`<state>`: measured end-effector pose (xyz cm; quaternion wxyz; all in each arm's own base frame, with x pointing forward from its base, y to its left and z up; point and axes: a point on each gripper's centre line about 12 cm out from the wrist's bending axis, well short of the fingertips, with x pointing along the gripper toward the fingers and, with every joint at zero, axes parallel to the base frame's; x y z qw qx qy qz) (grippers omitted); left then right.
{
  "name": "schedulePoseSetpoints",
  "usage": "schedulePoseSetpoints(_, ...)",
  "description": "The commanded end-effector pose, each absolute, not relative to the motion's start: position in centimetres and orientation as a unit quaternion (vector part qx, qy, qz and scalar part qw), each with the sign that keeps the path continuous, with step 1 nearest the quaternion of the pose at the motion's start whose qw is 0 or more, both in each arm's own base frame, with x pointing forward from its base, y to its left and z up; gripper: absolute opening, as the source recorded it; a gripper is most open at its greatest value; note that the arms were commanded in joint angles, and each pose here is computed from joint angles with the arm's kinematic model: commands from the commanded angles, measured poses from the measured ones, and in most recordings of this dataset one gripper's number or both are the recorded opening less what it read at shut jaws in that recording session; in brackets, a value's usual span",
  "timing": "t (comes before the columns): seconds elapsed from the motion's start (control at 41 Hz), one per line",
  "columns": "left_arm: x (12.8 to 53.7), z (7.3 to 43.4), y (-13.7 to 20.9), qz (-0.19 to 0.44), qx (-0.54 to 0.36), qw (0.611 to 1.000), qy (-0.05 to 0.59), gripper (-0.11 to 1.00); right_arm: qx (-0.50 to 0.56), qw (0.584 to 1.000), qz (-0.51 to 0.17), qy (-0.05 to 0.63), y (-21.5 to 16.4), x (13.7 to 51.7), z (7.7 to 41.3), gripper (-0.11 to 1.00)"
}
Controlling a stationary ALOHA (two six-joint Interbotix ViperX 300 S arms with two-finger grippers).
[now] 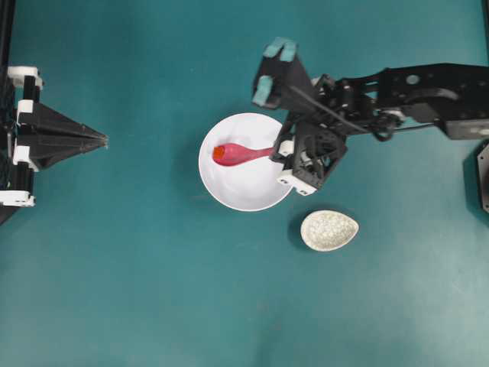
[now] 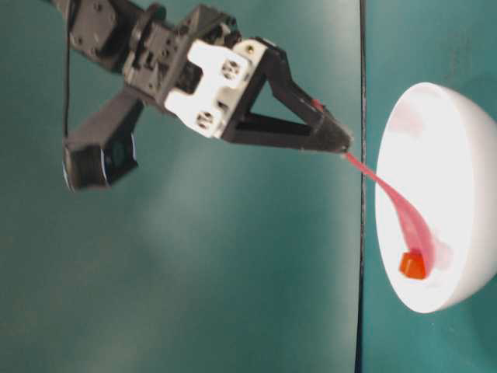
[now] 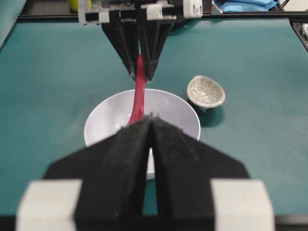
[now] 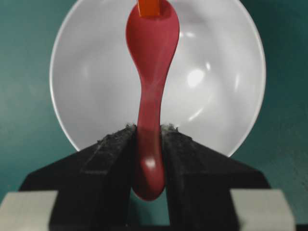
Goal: Grip the spoon and scoop the red block from the bowl with right arm.
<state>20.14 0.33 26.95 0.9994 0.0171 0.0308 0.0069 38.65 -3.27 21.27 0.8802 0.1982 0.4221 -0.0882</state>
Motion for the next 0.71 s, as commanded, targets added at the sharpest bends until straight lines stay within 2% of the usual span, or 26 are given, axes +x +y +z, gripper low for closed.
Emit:
schedulePoseSetpoints(0.0,20.3,27.4,0.3,0.005,0.016,1.000,0.023,0.00,0.203,0.901,-0.084,0.374,-2.9,38.1,23.1,0.25)
schedulePoseSetpoints(0.366,20.3,27.5,0.3,0.005,0.008,1.000,0.021,0.00,0.203,0.929,-0.081,0.299,-2.4,33.9,24.0,0.25)
schedulePoseSetpoints(0.683,20.3,28.0,0.3,0.005,0.008,1.000,0.004,0.00,0.203,0.950,-0.065,0.227,-2.3,32.5,30.3,0.25)
